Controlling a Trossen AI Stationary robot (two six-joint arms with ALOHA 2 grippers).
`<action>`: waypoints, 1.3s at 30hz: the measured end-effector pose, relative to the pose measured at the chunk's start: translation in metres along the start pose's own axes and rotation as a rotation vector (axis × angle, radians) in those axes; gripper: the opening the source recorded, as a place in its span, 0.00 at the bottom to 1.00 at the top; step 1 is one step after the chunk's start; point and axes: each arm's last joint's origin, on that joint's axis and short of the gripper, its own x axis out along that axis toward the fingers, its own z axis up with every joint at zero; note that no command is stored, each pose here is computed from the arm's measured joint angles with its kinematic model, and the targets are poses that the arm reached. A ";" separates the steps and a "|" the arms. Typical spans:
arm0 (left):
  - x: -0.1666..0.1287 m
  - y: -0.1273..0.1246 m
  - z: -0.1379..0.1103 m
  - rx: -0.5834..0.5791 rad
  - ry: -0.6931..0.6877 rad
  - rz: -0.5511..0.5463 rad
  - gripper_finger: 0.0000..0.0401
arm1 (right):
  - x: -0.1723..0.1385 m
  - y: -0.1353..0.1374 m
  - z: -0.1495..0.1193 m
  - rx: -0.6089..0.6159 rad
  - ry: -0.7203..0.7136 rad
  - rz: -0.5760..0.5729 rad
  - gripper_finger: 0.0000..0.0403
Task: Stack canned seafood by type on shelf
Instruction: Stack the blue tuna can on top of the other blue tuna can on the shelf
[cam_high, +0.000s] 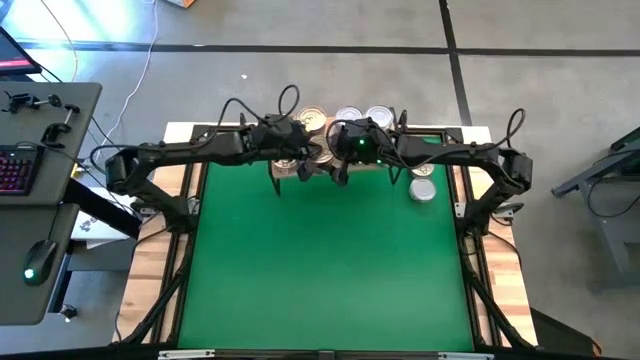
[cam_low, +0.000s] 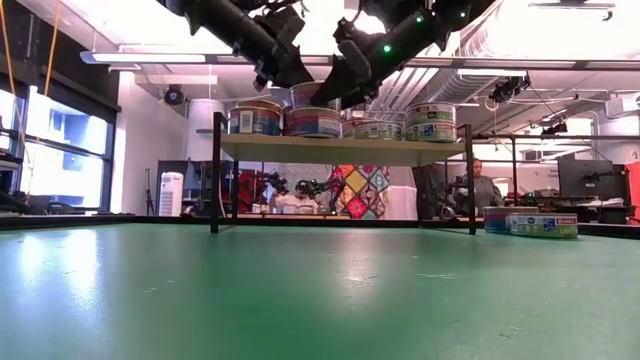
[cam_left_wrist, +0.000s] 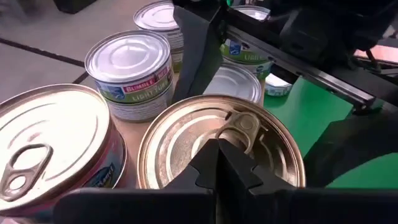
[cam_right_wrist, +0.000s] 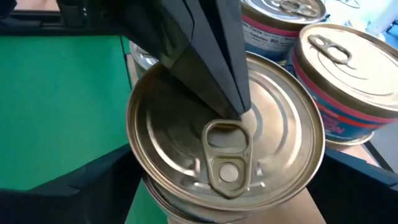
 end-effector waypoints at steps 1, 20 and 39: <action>0.002 0.000 -0.001 -0.001 0.003 -0.001 0.00 | 0.000 0.000 0.000 0.000 0.004 -0.004 0.98; 0.013 0.006 -0.010 -0.014 0.064 0.015 0.00 | -0.021 -0.002 0.010 -0.016 -0.029 -0.043 0.99; 0.012 0.010 -0.011 -0.005 0.071 0.059 0.00 | -0.157 0.044 0.037 -0.032 -0.133 -0.145 0.99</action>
